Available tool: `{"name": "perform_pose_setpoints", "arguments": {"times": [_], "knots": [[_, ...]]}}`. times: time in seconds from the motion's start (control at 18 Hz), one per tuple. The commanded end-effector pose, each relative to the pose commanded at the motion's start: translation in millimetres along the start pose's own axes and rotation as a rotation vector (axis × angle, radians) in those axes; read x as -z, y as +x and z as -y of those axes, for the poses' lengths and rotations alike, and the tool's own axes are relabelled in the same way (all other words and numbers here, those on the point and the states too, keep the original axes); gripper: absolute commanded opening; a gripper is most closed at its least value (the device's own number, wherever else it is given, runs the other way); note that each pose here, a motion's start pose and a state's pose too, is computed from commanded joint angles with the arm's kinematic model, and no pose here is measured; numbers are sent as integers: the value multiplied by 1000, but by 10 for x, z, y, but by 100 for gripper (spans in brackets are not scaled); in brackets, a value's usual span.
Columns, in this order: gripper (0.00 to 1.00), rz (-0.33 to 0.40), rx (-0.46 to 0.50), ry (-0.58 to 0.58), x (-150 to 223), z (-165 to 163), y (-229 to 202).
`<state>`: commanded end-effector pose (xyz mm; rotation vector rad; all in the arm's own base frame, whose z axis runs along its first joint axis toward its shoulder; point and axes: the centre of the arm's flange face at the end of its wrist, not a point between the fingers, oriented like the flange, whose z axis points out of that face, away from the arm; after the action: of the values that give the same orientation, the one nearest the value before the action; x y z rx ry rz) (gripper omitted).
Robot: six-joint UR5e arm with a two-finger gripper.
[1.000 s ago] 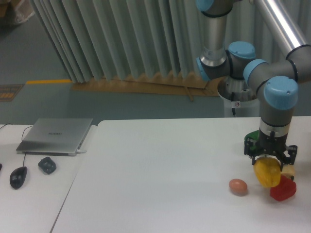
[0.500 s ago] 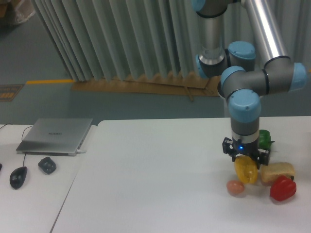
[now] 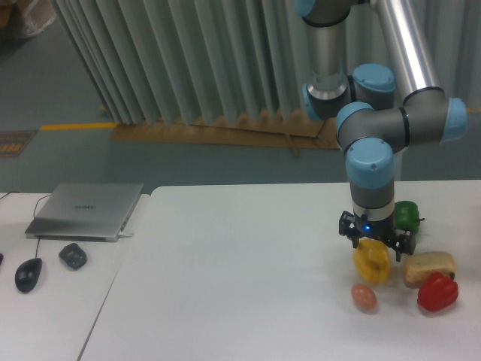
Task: Place the yellow pepper on the table
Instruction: 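Open the gripper to release the yellow pepper and lift, then raise the open gripper away from the yellow pepper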
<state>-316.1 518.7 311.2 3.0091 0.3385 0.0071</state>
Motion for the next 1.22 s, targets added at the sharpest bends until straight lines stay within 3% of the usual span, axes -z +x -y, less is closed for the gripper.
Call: {"name": "perform_pose_setpoints", "arguments": {"times": [0.22, 0.44, 0.56, 0.72, 0.94, 1.22], "knots": [[100, 11, 7, 16, 95, 31, -27], [100, 60, 11, 116, 491, 97, -228], [100, 72, -47, 126, 574, 51, -294], [100, 59, -222, 78, 596, -159, -217], [100, 44, -282, 59, 748, -366, -231], [100, 22, -499, 44, 1028, -733, -179]]}}
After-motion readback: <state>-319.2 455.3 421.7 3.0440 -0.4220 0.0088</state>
